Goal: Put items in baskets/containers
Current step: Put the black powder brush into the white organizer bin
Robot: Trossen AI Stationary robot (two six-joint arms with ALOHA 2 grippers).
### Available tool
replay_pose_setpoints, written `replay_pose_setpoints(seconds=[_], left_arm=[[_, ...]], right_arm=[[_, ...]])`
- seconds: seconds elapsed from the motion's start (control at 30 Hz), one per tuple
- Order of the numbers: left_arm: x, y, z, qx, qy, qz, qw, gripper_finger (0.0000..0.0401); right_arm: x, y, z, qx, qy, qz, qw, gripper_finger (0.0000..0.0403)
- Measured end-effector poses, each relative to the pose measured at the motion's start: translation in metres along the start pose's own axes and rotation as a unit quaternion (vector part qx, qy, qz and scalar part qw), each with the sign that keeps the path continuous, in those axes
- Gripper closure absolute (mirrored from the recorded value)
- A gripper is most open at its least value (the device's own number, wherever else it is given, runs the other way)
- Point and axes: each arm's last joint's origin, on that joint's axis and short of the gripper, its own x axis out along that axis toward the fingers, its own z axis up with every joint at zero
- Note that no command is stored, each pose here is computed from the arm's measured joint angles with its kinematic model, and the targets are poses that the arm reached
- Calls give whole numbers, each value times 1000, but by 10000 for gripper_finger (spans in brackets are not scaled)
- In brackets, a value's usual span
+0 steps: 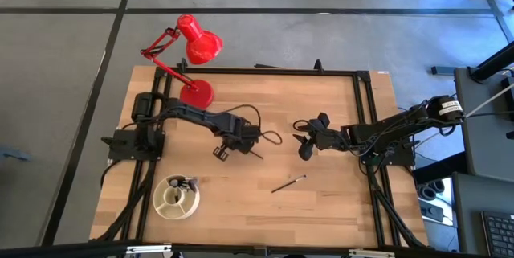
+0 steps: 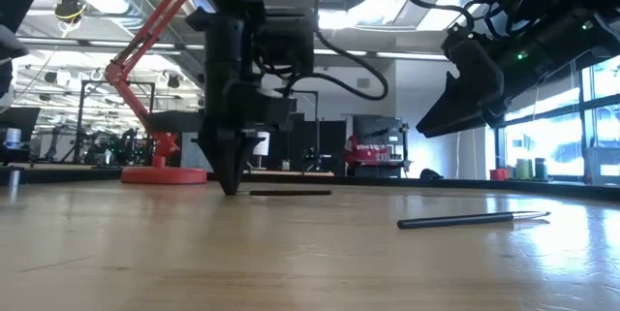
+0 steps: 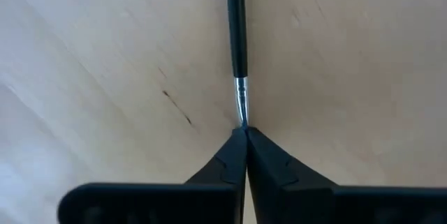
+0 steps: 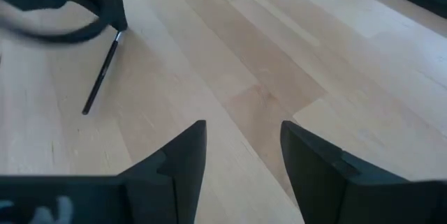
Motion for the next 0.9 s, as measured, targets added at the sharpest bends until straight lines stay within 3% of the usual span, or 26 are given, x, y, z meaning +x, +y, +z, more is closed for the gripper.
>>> replay_pose_setpoints(seconds=[0.13, 0.23, 0.37, 0.57, 0.67, 0.8, 0.9], left_arm=[[-20, -12, 8, 56, 40, 68, 995, 398], [-55, -25, 20, 95, 47, 158, 982, 399], [-87, -56, 23, 157, 89, 208, 961, 398], [-127, -105, 15, 200, 87, 220, 951, 398], [-144, -121, 5, 177, 71, 225, 956, 398], [-155, -133, 2, 99, 7, 186, 978, 398], [-156, -140, 7, 129, -6, 198, 972, 398]], right_arm=[[0, 0, 0, 0, 0, 0, 1000, 221], [0, 0, 0, 0, 0, 0, 1000, 221], [0, 0, 0, 0, 0, 0, 1000, 221], [0, 0, 0, 0, 0, 0, 1000, 221], [0, 0, 1, 3, -4, 1, 1000, 221], [0, 3, 6, 21, -29, 11, 999, 221], [0, 10, 16, 54, -68, 65, 994, 221]])
